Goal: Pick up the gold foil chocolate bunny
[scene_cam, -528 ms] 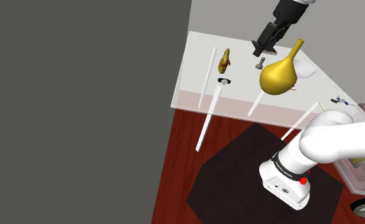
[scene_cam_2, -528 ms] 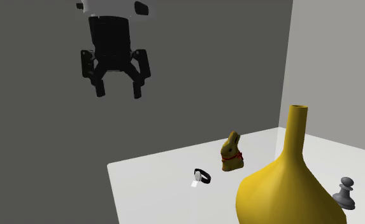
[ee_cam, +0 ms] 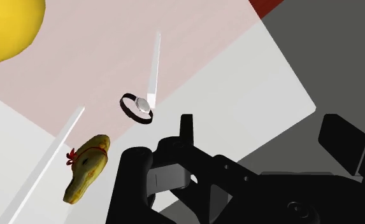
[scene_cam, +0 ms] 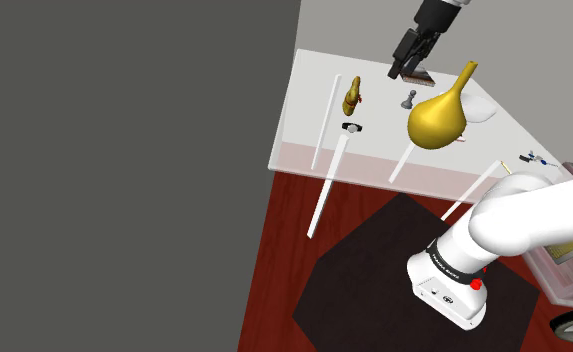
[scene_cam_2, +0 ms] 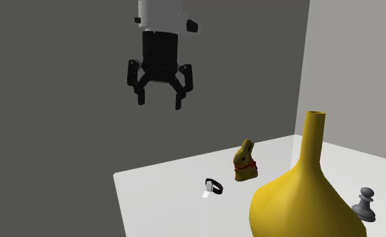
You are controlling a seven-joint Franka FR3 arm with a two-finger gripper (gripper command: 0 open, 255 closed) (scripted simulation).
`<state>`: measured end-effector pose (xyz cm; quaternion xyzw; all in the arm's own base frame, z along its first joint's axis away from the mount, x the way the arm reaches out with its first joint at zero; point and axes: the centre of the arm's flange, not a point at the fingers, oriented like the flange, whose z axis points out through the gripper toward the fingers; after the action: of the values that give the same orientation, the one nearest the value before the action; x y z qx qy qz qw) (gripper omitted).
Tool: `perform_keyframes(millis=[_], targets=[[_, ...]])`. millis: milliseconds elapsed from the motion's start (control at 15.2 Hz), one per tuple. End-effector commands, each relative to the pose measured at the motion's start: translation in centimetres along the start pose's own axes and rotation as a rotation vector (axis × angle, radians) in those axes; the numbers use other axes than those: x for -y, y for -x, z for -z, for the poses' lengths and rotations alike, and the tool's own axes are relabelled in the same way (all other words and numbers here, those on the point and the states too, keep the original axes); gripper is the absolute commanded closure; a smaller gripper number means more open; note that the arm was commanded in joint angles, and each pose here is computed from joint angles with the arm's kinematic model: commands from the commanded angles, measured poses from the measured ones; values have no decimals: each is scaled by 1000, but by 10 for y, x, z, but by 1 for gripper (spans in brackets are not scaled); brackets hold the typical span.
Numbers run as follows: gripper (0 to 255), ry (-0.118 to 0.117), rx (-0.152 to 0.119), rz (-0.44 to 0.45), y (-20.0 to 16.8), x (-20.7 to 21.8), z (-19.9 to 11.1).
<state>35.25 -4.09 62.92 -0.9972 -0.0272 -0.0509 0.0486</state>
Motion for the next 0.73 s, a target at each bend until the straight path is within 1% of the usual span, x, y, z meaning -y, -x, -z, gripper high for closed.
perform_keyframes(millis=[0, 660], targets=[[0, -25, 8, -3, -20, -22, -8], [0, -152, 47, -21, -109, -135, -51]])
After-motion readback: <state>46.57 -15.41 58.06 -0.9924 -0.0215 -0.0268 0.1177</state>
